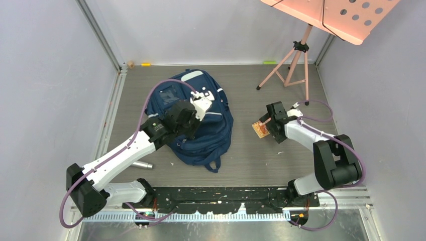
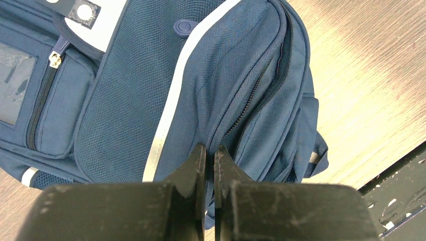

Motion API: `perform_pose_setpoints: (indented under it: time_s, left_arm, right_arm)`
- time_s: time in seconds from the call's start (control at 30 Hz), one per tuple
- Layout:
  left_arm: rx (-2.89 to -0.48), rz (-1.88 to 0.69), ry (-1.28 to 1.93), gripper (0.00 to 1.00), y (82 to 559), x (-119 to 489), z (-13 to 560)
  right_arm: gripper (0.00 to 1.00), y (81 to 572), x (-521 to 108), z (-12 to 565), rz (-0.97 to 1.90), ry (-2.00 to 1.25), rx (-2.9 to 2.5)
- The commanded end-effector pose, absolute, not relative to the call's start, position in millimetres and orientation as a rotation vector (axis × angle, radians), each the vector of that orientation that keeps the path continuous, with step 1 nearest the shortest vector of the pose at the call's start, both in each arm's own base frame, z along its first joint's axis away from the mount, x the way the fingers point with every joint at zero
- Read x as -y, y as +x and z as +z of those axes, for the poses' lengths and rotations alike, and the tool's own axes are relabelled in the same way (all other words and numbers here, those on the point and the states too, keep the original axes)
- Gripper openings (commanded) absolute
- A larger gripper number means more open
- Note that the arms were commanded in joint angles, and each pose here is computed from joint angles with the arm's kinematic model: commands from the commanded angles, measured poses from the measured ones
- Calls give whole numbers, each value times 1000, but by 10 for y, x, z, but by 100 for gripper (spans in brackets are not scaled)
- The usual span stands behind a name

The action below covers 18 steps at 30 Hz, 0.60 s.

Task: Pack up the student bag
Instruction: Pick up the stationery from the center of the board.

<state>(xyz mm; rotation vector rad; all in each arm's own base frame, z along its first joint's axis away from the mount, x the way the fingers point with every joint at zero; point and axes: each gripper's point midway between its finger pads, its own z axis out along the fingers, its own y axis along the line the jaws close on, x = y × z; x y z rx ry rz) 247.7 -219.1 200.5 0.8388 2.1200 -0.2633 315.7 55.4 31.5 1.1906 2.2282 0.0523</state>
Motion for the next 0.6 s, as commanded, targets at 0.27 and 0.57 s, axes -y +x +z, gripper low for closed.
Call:
perform_pose_setpoints:
  time_s: [0.27, 0.57]
  left_arm:
    - [-1971, -439, 768, 0, 2493, 2441, 2486]
    - [-1983, -452, 780, 0, 2483, 2472, 2447]
  right_arm:
    - [100, 3597, -609, 358, 31, 1219, -2181]
    - [100, 3645, -552, 237, -117, 1158, -2248]
